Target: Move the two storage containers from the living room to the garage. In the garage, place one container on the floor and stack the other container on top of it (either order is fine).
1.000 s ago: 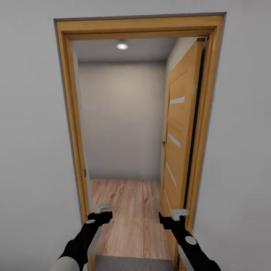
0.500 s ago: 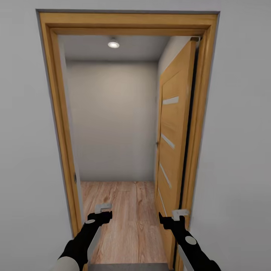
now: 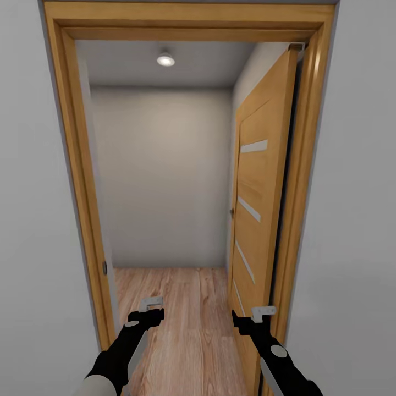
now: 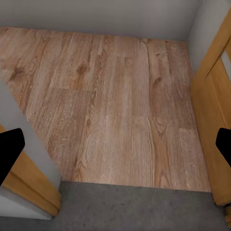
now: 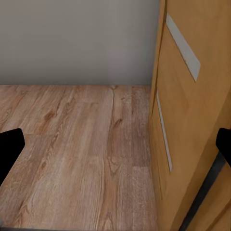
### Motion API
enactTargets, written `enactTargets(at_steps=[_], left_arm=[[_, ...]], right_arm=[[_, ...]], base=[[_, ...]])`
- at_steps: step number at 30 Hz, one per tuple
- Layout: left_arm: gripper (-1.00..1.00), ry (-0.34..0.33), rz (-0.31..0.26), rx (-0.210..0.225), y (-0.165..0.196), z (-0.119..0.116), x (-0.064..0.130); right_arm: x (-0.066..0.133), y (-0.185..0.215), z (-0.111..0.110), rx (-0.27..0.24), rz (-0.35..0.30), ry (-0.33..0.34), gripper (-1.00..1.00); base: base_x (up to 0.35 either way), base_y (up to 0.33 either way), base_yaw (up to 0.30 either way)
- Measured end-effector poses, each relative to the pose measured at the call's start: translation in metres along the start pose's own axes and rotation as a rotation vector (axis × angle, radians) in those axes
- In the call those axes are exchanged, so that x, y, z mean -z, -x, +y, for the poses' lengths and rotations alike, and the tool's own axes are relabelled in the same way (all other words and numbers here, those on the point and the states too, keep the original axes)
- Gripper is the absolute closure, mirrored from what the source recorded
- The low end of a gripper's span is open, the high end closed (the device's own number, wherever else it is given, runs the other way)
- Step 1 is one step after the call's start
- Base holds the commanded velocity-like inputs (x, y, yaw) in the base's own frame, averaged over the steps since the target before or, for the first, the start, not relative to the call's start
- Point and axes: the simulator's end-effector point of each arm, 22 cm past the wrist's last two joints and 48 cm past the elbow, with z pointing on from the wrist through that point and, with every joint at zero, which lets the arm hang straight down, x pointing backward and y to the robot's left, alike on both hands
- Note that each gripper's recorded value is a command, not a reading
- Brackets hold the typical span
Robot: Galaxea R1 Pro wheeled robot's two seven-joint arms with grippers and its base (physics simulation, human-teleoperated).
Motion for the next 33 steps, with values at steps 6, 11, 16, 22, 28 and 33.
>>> enactTargets(at_steps=[6,11,16,22,28,33], left_arm=[[-1.0,0.0,-0.001,0.0,0.0002,0.0001,0.0005],[-1.0,0.001,-0.001,0.0,0.0002,0.0003,0.0006],[-1.0,0.001,-0.001,0.0,0.0002,0.0003,0.0006],[-1.0,0.0,0.0,0.0,0.0,0.0003,0.0001],[-1.0,0.0,0.0,0.0,0.0,0.0,0.0],[-1.0,0.0,0.0,0.0,0.0,-0.0001,0.0]], right_arm=[[0.0004,0.0002,0.0001,0.0,0.0,0.0,-1.0],[0.0005,0.0002,0.0001,0.0,0.0,0.0,-1.0],[0.0005,-0.0001,0.0002,0.0,0.0,0.0,-1.0],[0.0001,-0.0018,0.0003,0.001,0.004,0.001,-1.0],[0.0,-0.0026,-0.0003,0.001,0.005,-0.002,-1.0],[0.0,-0.0026,-0.0004,0.001,0.005,-0.003,-1.0]], base=[[0.116,0.0,0.0],[0.301,0.0,0.0],[0.325,0.0,0.0],[0.21,0.0,0.0],[0.015,0.0,0.0],[0.001,0.0,0.0]])
